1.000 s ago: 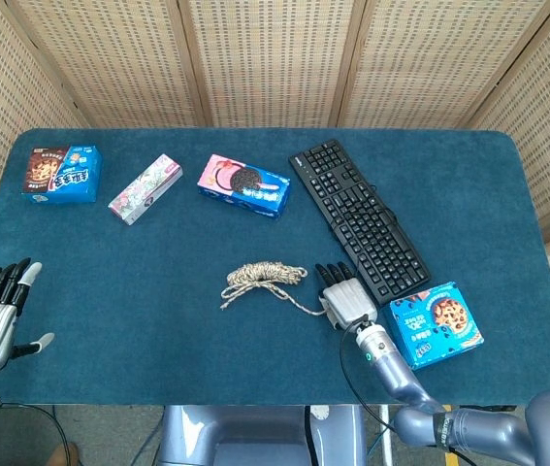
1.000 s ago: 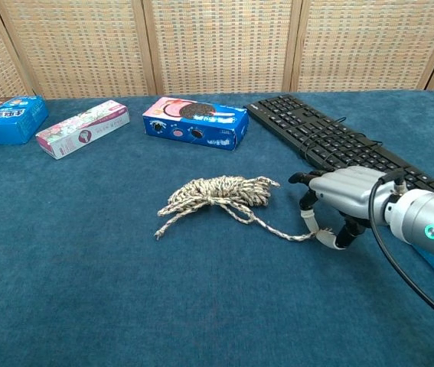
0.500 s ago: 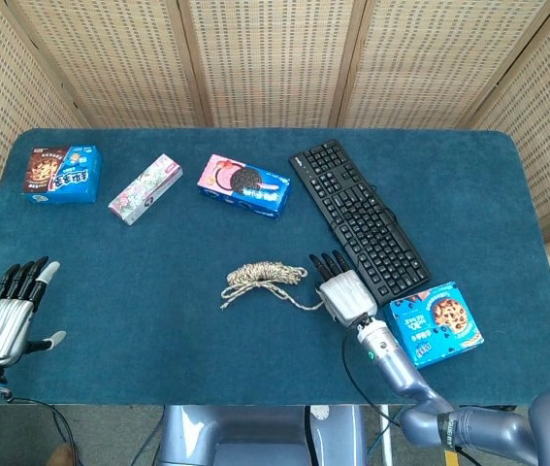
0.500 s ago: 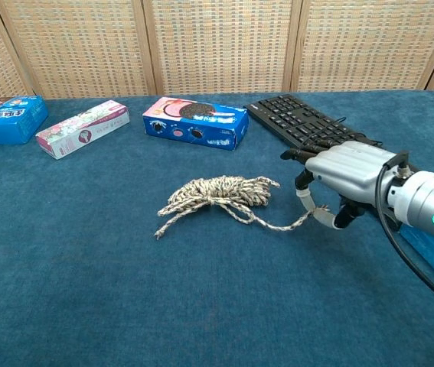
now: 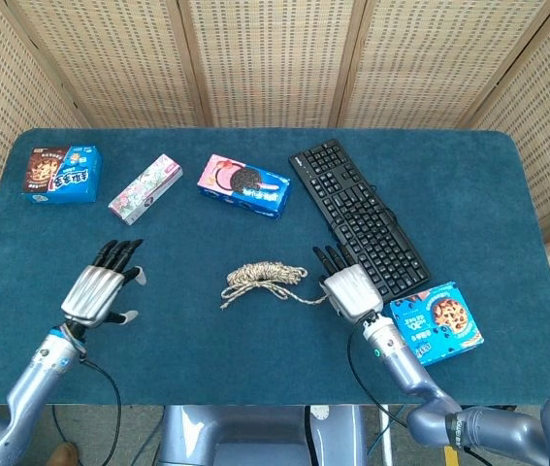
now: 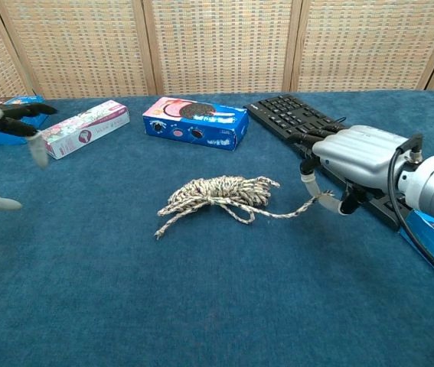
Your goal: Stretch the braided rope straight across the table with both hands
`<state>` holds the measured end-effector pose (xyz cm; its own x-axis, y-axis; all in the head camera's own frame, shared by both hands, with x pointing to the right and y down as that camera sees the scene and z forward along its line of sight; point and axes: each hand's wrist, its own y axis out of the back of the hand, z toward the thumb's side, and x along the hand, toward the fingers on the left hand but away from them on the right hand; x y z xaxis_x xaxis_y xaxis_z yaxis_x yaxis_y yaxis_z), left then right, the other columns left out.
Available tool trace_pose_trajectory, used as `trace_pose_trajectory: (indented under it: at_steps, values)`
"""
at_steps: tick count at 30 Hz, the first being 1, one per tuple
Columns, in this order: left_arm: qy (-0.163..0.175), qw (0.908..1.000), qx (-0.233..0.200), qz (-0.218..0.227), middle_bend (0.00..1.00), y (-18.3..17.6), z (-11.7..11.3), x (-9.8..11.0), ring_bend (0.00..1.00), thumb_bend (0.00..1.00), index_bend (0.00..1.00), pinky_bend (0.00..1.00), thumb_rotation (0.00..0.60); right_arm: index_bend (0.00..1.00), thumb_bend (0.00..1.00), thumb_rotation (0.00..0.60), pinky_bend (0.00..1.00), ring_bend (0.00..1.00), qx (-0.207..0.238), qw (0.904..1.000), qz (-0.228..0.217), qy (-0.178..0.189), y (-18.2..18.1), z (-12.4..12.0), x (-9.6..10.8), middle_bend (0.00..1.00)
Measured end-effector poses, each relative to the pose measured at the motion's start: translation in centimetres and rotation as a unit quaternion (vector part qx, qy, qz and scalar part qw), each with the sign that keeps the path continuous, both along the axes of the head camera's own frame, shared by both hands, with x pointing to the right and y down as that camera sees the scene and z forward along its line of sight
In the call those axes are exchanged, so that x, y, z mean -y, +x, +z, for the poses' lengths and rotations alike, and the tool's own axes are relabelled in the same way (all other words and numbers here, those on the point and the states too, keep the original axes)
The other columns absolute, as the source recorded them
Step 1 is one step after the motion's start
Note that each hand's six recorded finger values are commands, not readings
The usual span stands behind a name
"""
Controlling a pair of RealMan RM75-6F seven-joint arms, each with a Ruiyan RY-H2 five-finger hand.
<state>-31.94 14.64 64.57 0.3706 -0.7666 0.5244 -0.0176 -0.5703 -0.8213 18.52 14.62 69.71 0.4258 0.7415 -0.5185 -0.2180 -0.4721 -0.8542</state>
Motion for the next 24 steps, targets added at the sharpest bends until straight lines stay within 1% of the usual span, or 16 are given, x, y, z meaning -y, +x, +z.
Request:
trace_pose_trajectory:
  at_steps: [2,7,10,14,17,24]
  values:
    - [-0.006,0.9998,-0.004,0.019,0.0,2.0,0.8,0.6,0.0,0.14,0.46,0.0,0.6,0.65,0.49,0.6,0.0,0.0,-0.001,1.0,0.0,-0.001,-0.1,0.0,0.0,0.0]
    - [-0.001,0.9986,-0.001,0.053,0.0,5.0,2.3,1.2,0.0,0.17,0.48,0.0,0.6,0.65,0.49,0.6,0.0,0.0,-0.005,1.0,0.001,-0.003,-0.2,0.2,0.2,0.0]
    - [-0.019,0.9986,-0.009,0.048,0.0,6.1,3.2,1.1,0.0,0.18,0.5,0.0,0.6,0.65,0.49,0.6,0.0,0.0,-0.007,1.0,0.003,-0.004,-0.1,0.3,0.3,0.0]
    - [-0.055,0.9977,-0.021,0.035,0.0,7.7,4.7,0.7,0.0,0.18,0.51,0.0,0.6,0.65,0.49,0.6,0.0,0.0,-0.009,0.9999,0.006,-0.006,-0.1,0.5,0.4,0.0]
    - [-0.075,0.9964,-0.029,0.03,0.0,9.0,5.7,0.4,0.0,0.18,0.52,0.0,0.6,0.65,0.5,0.6,0.0,0.0,-0.011,0.9999,0.006,-0.006,-0.1,0.6,0.5,0.0]
    - [-0.091,0.9952,-0.027,0.024,0.0,10.8,7.1,0.5,0.0,0.22,0.54,0.0,0.6,0.65,0.5,0.6,0.0,0.0,-0.014,0.9998,0.01,-0.008,0.0,0.9,0.7,0.0]
